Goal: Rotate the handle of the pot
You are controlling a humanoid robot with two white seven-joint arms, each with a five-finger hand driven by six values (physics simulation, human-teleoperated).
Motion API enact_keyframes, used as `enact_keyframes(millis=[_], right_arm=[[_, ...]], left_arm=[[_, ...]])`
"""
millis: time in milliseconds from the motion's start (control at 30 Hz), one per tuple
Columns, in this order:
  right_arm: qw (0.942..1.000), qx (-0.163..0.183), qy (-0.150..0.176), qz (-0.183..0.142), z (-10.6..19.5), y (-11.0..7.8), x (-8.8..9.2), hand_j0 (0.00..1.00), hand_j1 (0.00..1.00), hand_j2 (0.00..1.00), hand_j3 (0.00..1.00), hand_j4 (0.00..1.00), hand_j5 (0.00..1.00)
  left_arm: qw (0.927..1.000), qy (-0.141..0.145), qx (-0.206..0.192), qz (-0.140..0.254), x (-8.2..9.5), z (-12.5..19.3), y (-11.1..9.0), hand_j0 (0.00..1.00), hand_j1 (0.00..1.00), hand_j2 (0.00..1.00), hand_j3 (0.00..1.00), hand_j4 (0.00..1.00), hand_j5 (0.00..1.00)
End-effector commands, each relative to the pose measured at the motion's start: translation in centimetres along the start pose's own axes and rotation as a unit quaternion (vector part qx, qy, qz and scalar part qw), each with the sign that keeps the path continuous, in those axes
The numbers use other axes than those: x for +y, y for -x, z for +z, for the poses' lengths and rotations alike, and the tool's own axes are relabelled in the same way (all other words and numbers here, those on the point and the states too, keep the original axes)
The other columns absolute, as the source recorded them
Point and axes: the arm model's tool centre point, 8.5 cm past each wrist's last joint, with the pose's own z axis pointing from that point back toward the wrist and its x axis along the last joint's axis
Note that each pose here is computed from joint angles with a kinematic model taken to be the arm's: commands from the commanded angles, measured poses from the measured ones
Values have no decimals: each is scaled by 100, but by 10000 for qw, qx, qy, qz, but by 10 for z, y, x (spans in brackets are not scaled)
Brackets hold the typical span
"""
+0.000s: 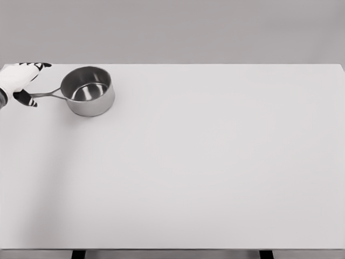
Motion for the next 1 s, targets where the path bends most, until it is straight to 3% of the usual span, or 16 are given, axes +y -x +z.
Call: enact_keyframes(millis=[0, 967], right_arm=[[10000, -5, -2, 2, 0, 0, 0, 100, 100, 100, 100, 100, 100], [10000, 2, -2, 1, 0, 0, 0, 100, 100, 100, 100, 100, 100]], left_arm=[[9999, -29, 80, 71, -1, -1, 4, 100, 100, 100, 100, 100, 100], [9955, -270, 718, 557, 12, -12, 47, 100, 100, 100, 100, 100, 100]])
